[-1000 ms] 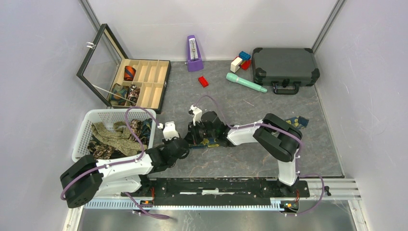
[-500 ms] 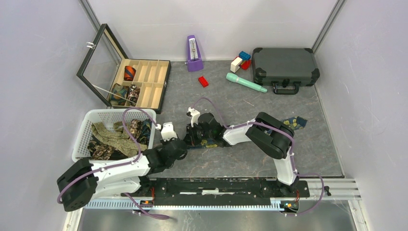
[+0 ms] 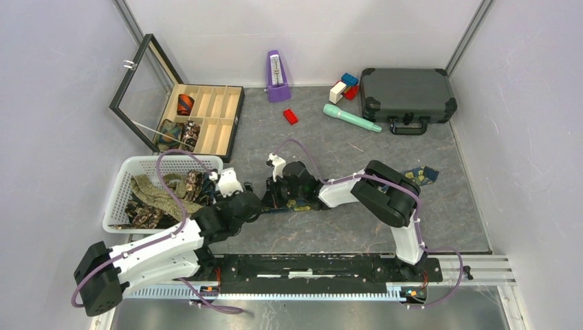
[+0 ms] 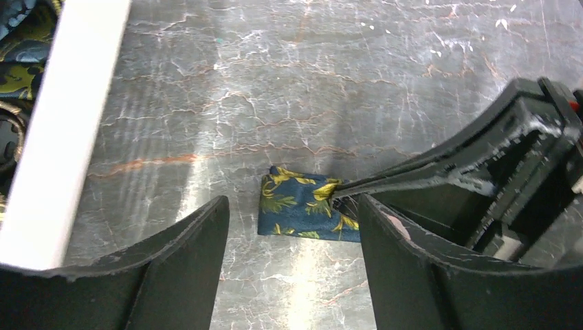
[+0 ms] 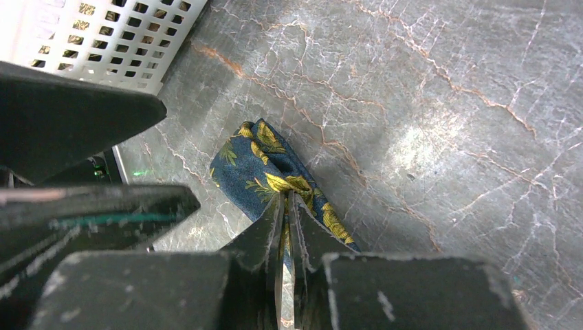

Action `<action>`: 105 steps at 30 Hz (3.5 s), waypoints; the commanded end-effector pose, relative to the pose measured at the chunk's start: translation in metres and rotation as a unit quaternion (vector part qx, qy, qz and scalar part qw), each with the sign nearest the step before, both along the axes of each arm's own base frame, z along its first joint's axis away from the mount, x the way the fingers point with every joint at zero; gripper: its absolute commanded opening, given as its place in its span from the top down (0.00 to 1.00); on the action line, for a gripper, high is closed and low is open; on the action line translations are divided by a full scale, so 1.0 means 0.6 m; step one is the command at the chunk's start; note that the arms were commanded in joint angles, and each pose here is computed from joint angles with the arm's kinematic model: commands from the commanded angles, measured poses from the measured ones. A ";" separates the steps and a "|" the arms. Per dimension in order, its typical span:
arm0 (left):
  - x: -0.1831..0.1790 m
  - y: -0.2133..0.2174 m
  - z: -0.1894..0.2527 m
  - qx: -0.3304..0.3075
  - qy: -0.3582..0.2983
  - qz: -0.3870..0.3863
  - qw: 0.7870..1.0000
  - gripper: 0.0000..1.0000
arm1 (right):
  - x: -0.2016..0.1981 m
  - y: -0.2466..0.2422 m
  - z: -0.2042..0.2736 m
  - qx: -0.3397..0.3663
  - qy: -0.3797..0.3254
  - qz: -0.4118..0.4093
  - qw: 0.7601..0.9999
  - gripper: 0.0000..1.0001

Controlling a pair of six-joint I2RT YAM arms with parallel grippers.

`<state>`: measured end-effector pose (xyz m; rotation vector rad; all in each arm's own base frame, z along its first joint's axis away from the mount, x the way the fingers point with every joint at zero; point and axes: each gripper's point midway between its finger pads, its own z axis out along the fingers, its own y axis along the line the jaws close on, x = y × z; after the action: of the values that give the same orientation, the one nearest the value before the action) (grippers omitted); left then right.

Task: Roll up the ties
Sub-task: Roll the tie at the center of the board.

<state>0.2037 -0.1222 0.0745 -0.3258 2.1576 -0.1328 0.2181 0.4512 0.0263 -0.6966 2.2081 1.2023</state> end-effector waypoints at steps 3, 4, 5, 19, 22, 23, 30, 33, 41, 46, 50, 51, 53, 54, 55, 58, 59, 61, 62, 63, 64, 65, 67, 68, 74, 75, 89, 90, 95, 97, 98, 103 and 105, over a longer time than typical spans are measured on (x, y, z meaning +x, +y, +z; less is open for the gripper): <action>0.004 0.008 -0.007 -0.076 0.031 0.011 0.997 0.31 | -0.002 -0.008 -0.024 -0.019 -0.005 -0.002 1.000 0.90; 0.005 0.008 -0.010 -0.090 0.038 0.011 0.995 0.33 | -0.003 -0.008 -0.024 -0.019 -0.005 -0.001 1.000 0.90; 0.006 0.008 -0.012 -0.097 0.045 0.010 0.994 0.35 | -0.003 -0.009 -0.025 -0.020 -0.005 -0.001 1.000 0.90; 0.007 0.007 -0.047 -0.136 0.099 0.018 0.986 0.43 | -0.004 -0.013 -0.032 -0.027 -0.006 -0.001 1.000 0.90; 0.006 0.017 -0.058 -0.137 0.107 0.031 0.984 0.43 | -0.004 -0.012 -0.033 -0.027 -0.006 0.000 1.000 0.90; 0.004 0.021 -0.063 -0.137 0.112 0.038 0.984 0.44 | -0.004 -0.012 -0.034 -0.027 -0.005 0.000 1.000 0.90; -0.001 0.031 -0.077 -0.122 0.128 0.048 0.983 0.47 | -0.004 -0.016 -0.036 -0.029 -0.005 -0.001 1.000 0.90; 0.001 0.030 -0.071 -0.116 0.127 0.039 0.984 0.41 | -0.005 -0.019 -0.038 -0.033 -0.009 -0.001 0.999 0.90; 0.002 -0.001 -0.071 -0.143 0.129 0.002 0.981 0.39 | -0.001 -0.049 -0.054 -0.054 -0.012 -0.012 0.998 0.90; 0.008 -0.010 -0.052 -0.136 0.124 -0.013 0.983 0.34 | 0.000 -0.070 -0.059 -0.054 -0.010 -0.018 0.998 0.90; 0.009 -0.005 -0.039 -0.123 0.116 -0.011 0.986 0.28 | -0.002 -0.080 -0.057 -0.052 -0.014 -0.017 0.998 0.90; 0.009 -0.005 -0.039 -0.122 0.115 -0.011 0.986 0.27 | -0.002 -0.082 -0.057 -0.051 -0.015 -0.016 0.998 0.90; 0.008 -0.005 -0.043 -0.121 0.117 -0.010 0.986 0.26 | -0.001 -0.093 -0.059 -0.052 -0.013 -0.019 0.998 0.90; 0.007 -0.006 -0.046 -0.121 0.120 -0.011 0.985 0.26 | 0.000 -0.098 -0.059 -0.051 -0.012 -0.020 0.998 0.90; 0.007 -0.009 -0.050 -0.122 0.122 -0.014 0.985 0.27 | -0.001 -0.104 -0.059 -0.050 -0.011 -0.021 0.998 0.90; 0.011 -0.027 -0.052 -0.141 0.114 -0.031 0.983 0.29 | 0.002 -0.115 -0.057 -0.048 -0.014 -0.023 0.998 0.90; 0.013 -0.032 -0.052 -0.149 0.110 -0.036 0.982 0.30 | 0.003 -0.118 -0.057 -0.048 -0.014 -0.023 0.998 0.90; 0.018 -0.044 -0.050 -0.164 0.100 -0.047 0.980 0.31 | 0.002 -0.119 -0.056 -0.047 -0.016 -0.022 0.998 0.90; 0.020 -0.049 -0.050 -0.171 0.097 -0.052 0.979 0.32 | 0.002 -0.119 -0.056 -0.047 -0.015 -0.022 0.999 0.90; 0.021 -0.056 -0.050 -0.178 0.095 -0.059 0.978 0.33 | 0.002 -0.119 -0.057 -0.047 -0.015 -0.022 0.999 0.90; 0.021 -0.061 -0.052 -0.182 0.095 -0.067 0.976 0.33 | 0.001 -0.119 -0.058 -0.046 -0.014 -0.021 0.999 0.90; 0.021 -0.065 -0.052 -0.184 0.094 -0.071 0.976 0.34 | 0.001 -0.118 -0.058 -0.045 -0.014 -0.021 0.999 0.90; 0.021 -0.069 -0.054 -0.188 0.093 -0.077 0.975 0.35 | 0.000 -0.118 -0.059 -0.044 -0.012 -0.020 0.999 0.90; 0.021 -0.071 -0.054 -0.191 0.091 -0.080 0.974 0.36 | 0.000 -0.118 -0.059 -0.043 -0.011 -0.020 0.999 0.90; 0.022 -0.088 -0.049 -0.225 0.074 -0.095 0.967 0.38 | 0.000 -0.118 -0.060 -0.042 -0.010 -0.019 0.999 0.90; 0.023 -0.090 -0.048 -0.227 0.072 -0.097 0.966 0.38 | 0.000 -0.117 -0.059 -0.042 -0.011 -0.019 0.999 0.90; 0.023 -0.095 -0.053 -0.237 0.043 -0.122 0.963 0.61 | -0.001 -0.117 -0.061 -0.042 -0.011 -0.016 0.999 0.90; 0.023 -0.095 -0.053 -0.237 0.041 -0.123 0.963 0.64 | 0.000 -0.117 -0.060 -0.041 -0.011 -0.016 0.999 0.90; 0.023 -0.093 -0.057 -0.228 0.043 -0.126 0.965 0.85 | 0.003 -0.112 -0.051 -0.037 -0.014 -0.015 0.999 0.90; 0.024 -0.095 -0.057 -0.226 0.043 -0.130 0.965 0.90 | 0.006 -0.109 -0.044 -0.035 -0.017 -0.015 0.999 0.90; 0.024 -0.095 -0.057 -0.225 0.044 -0.130 0.965 0.92 | 0.008 -0.107 -0.040 -0.033 -0.019 -0.015 0.999 0.90; 0.025 -0.089 -0.058 -0.214 0.050 -0.120 0.968 0.98 | 0.016 -0.094 -0.002 -0.019 -0.031 -0.011 0.999 0.85; 0.025 -0.082 -0.059 -0.203 0.054 -0.112 0.971 0.98 | 0.020 -0.090 0.019 -0.011 -0.039 -0.011 0.999 0.80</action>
<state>0.2128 -0.1736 0.0322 -0.3840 2.2747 -0.7637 0.2260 0.3997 0.0219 -0.6882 2.1700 1.1587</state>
